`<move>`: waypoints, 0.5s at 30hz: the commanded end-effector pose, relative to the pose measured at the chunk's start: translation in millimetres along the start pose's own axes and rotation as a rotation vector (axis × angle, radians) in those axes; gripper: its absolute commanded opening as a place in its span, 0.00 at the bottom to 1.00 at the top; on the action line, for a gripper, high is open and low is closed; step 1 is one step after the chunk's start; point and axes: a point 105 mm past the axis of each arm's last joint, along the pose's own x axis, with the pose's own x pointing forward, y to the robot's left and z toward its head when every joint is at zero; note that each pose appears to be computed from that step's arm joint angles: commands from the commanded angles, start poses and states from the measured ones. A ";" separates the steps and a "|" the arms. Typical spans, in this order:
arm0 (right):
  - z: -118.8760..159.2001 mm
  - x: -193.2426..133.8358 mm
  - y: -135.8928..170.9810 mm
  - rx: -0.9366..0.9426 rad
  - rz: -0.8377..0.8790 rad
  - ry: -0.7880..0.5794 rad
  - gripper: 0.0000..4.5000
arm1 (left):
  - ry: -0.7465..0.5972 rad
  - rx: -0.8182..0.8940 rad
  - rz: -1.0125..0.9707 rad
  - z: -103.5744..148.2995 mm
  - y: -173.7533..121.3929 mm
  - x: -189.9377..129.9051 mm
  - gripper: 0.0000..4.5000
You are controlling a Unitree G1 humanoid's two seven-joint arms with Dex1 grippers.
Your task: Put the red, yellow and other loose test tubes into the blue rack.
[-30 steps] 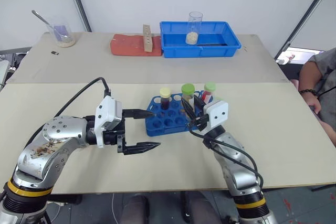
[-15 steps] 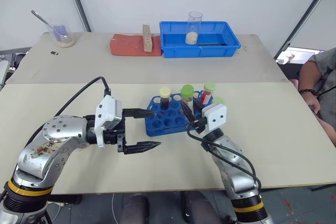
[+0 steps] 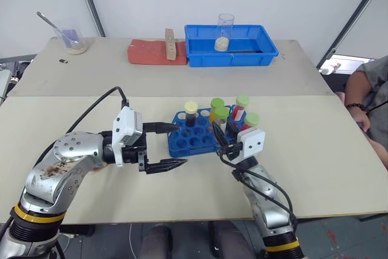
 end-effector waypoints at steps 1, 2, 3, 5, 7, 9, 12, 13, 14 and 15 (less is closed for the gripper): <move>9.2 -3.2 0.5 -0.011 0.027 -0.018 0.67 | 0.002 0.031 0.028 5.8 3.4 -1.9 1.00; 8.7 -5.0 -0.7 -0.023 0.030 -0.008 0.75 | 0.011 0.034 0.040 5.4 4.5 -3.4 1.00; 8.5 -7.8 -0.8 -0.045 0.051 0.007 0.81 | 0.053 0.036 0.060 1.9 6.3 -6.2 1.00; 11.6 -14.7 -2.1 -0.089 0.090 0.029 0.97 | 0.120 0.041 0.094 -0.9 9.5 -12.8 1.00; 15.6 -24.3 -5.8 -0.134 0.136 0.071 0.97 | 0.174 0.055 0.121 1.6 12.3 -23.1 1.00; 16.7 -34.5 -9.6 -0.156 0.195 0.140 0.97 | 0.265 0.051 0.140 -1.2 15.6 -35.9 1.00; 26.3 -47.6 -16.8 -0.178 0.312 0.237 0.97 | 0.423 0.051 0.168 -7.5 24.1 -60.9 1.00; 33.0 -50.4 -16.3 -0.184 0.370 0.255 0.97 | 0.469 0.061 0.181 -8.8 28.7 -69.7 1.00; 39.7 -52.0 -15.4 -0.188 0.422 0.269 0.97 | 0.514 0.072 0.198 -10.3 33.7 -78.2 1.00; 47.2 -54.8 -13.1 -0.182 0.505 0.293 0.97 | 0.560 0.081 0.221 -11.4 40.7 -86.8 1.00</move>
